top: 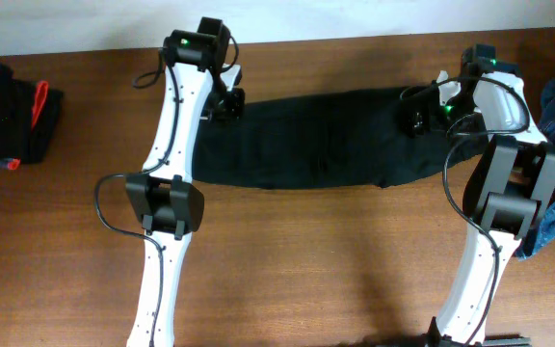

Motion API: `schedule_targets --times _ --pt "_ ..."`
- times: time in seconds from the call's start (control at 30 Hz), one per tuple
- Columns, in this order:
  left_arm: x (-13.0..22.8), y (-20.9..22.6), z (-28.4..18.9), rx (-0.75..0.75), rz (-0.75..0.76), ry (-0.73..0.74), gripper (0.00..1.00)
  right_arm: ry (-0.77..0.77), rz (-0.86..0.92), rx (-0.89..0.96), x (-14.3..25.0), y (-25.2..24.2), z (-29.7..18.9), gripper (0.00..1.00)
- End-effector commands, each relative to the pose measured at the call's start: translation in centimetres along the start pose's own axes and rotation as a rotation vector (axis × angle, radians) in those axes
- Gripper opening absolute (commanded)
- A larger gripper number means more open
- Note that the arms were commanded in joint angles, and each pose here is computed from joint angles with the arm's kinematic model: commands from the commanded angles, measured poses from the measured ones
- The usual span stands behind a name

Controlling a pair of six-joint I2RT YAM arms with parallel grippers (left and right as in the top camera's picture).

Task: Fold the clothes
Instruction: 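Move the left gripper to the trousers' left end and grasp it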

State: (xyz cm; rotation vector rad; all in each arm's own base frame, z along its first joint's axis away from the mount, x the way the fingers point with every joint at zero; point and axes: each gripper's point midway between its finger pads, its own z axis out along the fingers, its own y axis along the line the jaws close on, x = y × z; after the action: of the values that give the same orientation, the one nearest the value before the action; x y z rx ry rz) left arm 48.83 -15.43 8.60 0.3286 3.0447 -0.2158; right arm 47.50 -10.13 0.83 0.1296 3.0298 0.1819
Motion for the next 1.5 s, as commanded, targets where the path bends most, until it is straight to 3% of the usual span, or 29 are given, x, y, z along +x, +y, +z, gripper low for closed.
schedule_targets --times 0.0,0.3,0.53,0.67,1.03,1.13,1.47 --pt "-0.3 -2.1 -5.0 0.017 0.026 -0.102 0.01 0.048 0.005 0.009 1.0 -0.3 2.1 0.99" --pt "2.3 -3.5 -9.0 0.013 0.051 -0.097 0.01 0.048 0.005 0.009 1.0 -0.3 2.1 0.99" --pt "8.4 -0.7 -10.5 -0.135 0.010 0.030 0.02 0.048 0.005 0.009 1.0 -0.3 2.1 0.98" --pt "9.6 0.1 -8.0 -0.158 0.004 0.060 0.05 0.048 0.005 0.009 1.0 -0.3 2.1 0.99" --pt "5.4 2.4 1.1 -0.160 -0.017 -0.110 0.06 0.048 0.005 0.009 1.0 -0.3 2.1 0.99" --pt "5.3 2.6 2.6 -0.157 -0.016 -0.132 0.12 0.048 0.005 0.009 1.0 -0.3 2.1 0.99" --pt "8.1 3.7 9.2 -0.164 -0.017 -0.135 0.15 0.048 0.005 0.009 1.0 -0.3 2.1 0.99"
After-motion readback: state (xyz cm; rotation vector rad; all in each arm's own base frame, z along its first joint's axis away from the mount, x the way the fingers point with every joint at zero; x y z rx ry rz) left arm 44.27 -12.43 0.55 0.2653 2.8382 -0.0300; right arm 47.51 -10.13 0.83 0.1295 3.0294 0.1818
